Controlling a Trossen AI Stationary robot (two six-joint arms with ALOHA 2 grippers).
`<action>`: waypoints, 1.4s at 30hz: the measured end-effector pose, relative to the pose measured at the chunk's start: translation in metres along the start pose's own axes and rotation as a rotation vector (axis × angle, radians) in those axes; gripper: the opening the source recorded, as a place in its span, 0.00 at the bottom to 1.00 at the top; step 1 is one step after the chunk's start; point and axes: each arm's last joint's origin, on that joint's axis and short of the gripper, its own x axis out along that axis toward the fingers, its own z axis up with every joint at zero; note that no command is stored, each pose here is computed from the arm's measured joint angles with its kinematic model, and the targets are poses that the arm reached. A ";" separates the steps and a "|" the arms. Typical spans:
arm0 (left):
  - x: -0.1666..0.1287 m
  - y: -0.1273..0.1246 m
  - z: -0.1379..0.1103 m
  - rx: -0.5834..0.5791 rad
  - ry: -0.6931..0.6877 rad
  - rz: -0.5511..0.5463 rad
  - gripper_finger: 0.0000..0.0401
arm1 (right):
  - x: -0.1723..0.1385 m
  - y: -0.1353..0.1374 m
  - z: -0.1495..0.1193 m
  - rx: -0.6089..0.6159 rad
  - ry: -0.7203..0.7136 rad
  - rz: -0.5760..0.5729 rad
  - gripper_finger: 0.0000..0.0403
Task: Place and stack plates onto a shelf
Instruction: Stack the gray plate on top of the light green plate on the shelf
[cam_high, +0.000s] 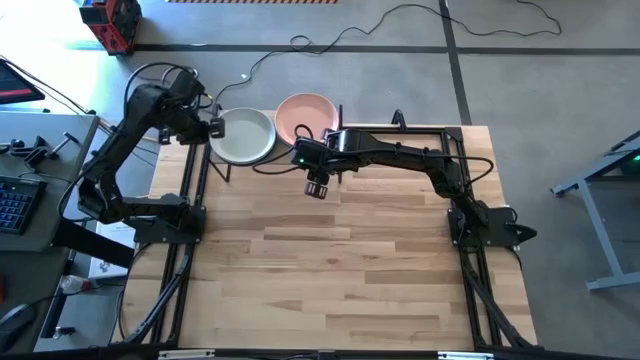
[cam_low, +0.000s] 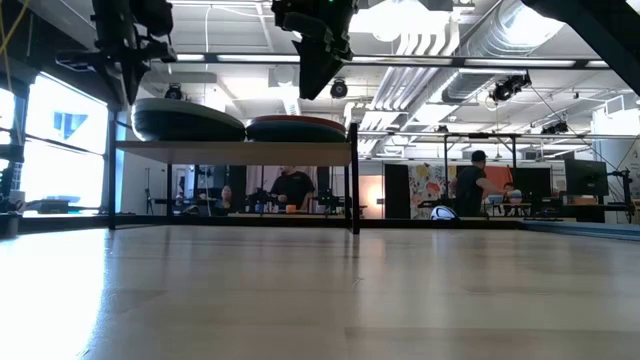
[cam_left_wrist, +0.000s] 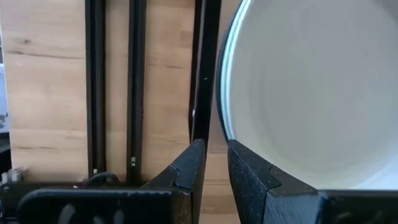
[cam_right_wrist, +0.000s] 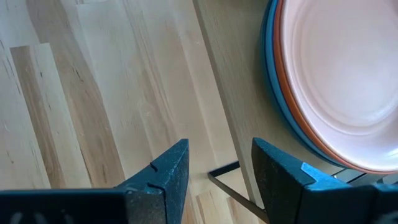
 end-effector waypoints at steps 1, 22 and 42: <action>0.002 0.000 0.000 -0.005 0.004 0.003 0.15 | 0.000 0.000 0.000 0.000 0.000 0.000 0.38; -0.002 0.002 -0.002 0.004 -0.081 -0.034 0.15 | 0.000 0.000 0.000 0.000 -0.001 0.000 0.38; 0.001 0.001 0.000 0.069 -0.065 -0.022 0.15 | 0.000 0.000 0.000 0.001 -0.001 0.000 0.38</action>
